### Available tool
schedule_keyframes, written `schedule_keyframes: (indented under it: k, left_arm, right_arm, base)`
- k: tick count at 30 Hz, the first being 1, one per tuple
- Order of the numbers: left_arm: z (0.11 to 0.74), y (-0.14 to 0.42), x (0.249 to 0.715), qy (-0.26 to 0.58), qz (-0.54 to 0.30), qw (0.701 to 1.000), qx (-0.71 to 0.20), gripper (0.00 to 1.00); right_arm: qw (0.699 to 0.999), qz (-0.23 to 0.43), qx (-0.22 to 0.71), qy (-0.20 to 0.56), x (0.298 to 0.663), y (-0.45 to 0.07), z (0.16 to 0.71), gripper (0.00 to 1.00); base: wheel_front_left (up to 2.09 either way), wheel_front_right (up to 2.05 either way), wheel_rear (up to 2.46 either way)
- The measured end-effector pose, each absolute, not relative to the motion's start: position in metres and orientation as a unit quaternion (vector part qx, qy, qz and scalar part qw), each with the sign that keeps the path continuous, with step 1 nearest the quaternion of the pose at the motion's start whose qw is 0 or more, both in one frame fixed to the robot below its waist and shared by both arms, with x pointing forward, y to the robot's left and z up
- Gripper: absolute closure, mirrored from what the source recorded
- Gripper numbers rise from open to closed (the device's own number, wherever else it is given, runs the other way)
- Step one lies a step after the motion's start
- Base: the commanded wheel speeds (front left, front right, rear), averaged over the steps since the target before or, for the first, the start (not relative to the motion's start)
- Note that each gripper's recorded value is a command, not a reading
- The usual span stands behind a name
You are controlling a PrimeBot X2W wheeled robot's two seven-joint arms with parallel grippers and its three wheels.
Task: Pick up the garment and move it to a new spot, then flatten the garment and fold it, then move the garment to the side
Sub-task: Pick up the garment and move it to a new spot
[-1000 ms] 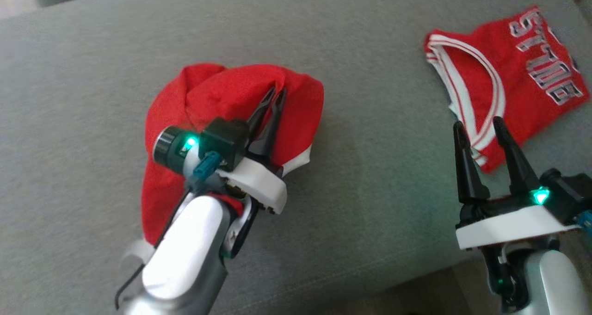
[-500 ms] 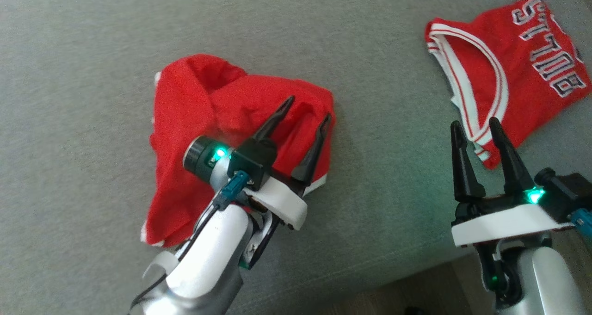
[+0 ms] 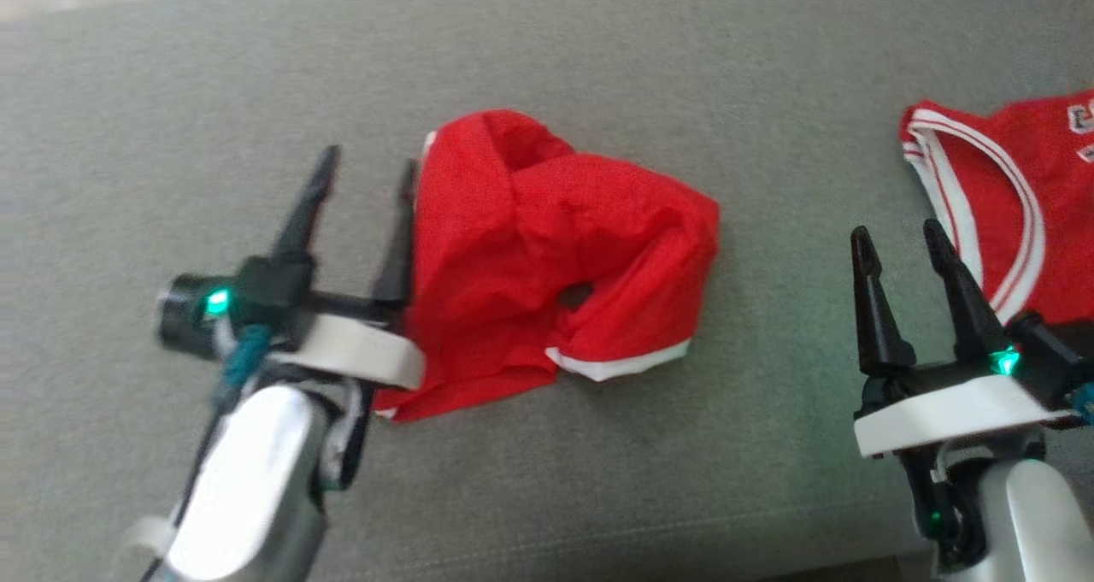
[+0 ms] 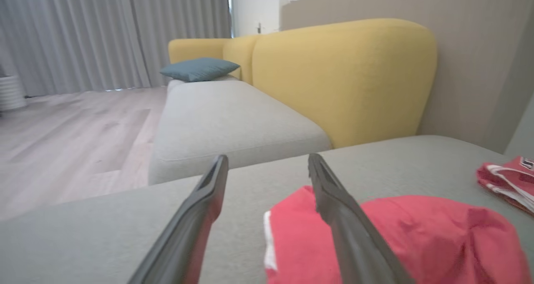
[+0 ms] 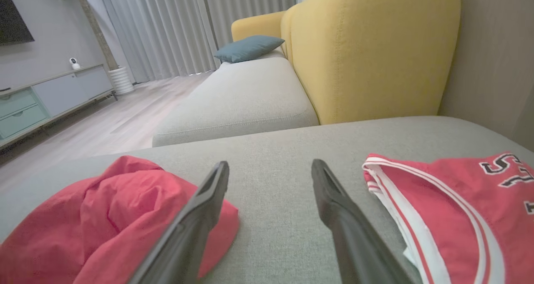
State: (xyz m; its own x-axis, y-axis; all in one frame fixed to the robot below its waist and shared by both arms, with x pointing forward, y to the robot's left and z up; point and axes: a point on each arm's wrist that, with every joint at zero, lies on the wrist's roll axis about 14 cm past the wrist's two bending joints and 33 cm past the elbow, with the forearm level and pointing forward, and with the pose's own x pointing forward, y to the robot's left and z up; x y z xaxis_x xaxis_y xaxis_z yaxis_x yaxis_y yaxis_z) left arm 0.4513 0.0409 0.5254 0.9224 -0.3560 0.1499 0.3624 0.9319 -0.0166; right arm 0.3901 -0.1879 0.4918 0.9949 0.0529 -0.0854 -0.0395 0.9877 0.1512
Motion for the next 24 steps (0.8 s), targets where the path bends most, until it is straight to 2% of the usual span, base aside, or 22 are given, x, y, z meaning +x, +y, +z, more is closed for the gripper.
schedule_keyframes:
  k: [5, 9, 24]
  left_arm:
    - [0.530, 0.102, 0.445, -0.077, -0.106, 0.991, -0.002, 0.00]
    - [0.524, 0.129, 0.428, -0.066, -0.074, 0.995, 0.006, 0.00]
    - [0.515, 0.139, 0.385, -0.049, -0.064, 0.997, 0.011, 0.00]
  right_arm:
    - [0.996, 0.047, 0.071, 0.035, 0.393, -0.175, 0.502, 0.00]
    - [0.995, 0.057, 0.070, 0.042, 0.386, -0.168, 0.501, 0.00]
    - [0.995, 0.063, 0.062, 0.046, 0.364, -0.167, 0.509, 0.00]
  base:
    - [0.00, 0.00, 0.00]
    - [0.00, 0.00, 0.00]
    - [0.00, 0.00, 0.00]
